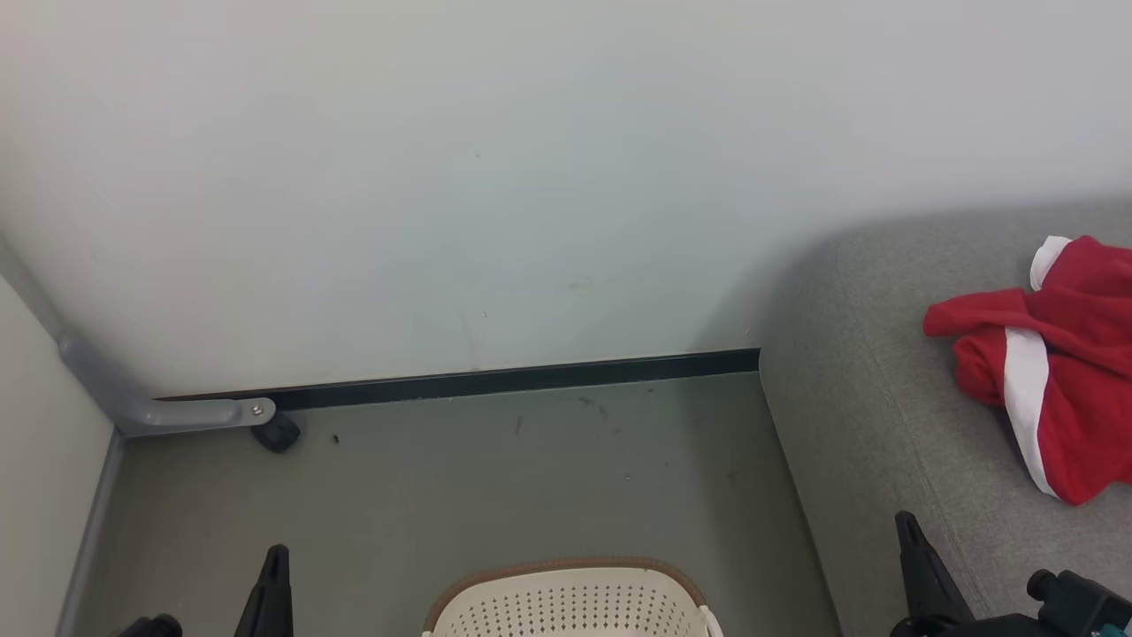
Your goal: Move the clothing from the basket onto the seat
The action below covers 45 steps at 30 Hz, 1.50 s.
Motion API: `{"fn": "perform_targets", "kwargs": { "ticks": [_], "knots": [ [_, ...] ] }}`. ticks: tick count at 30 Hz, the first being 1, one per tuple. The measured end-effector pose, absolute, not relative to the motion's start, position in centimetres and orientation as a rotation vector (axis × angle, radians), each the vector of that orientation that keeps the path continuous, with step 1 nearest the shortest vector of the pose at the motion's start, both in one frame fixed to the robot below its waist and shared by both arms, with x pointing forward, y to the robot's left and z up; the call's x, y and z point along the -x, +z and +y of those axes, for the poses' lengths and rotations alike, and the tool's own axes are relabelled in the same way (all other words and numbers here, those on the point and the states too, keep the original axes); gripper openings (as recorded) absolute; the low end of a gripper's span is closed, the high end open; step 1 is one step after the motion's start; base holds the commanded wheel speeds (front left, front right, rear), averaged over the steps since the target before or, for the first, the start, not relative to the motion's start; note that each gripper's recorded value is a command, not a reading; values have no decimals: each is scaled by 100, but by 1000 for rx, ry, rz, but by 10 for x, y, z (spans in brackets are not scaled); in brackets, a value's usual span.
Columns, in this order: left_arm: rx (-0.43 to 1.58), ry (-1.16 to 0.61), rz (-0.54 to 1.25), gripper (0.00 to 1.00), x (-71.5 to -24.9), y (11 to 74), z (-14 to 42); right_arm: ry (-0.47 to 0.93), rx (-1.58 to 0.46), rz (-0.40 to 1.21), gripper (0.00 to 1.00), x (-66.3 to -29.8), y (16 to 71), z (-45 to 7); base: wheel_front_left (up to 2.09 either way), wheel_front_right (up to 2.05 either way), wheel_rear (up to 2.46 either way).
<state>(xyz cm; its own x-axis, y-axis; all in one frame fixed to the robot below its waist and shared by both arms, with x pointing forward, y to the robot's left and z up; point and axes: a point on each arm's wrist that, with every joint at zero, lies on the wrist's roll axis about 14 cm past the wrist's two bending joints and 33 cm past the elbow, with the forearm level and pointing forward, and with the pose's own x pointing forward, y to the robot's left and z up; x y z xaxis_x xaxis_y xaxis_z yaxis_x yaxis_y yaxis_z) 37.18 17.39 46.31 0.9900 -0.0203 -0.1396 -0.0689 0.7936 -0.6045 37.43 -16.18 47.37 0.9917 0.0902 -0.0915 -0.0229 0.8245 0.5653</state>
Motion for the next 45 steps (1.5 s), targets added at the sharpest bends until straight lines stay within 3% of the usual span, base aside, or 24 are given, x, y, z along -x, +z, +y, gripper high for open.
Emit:
{"fn": "perform_targets", "kwargs": {
  "ticks": [45],
  "knots": [
    [1236, 83, 155, 0, -375, 465, 186, -72, -1217, 123, 0, -378, 472, -191, 0, 0, 0]
  ]
}}
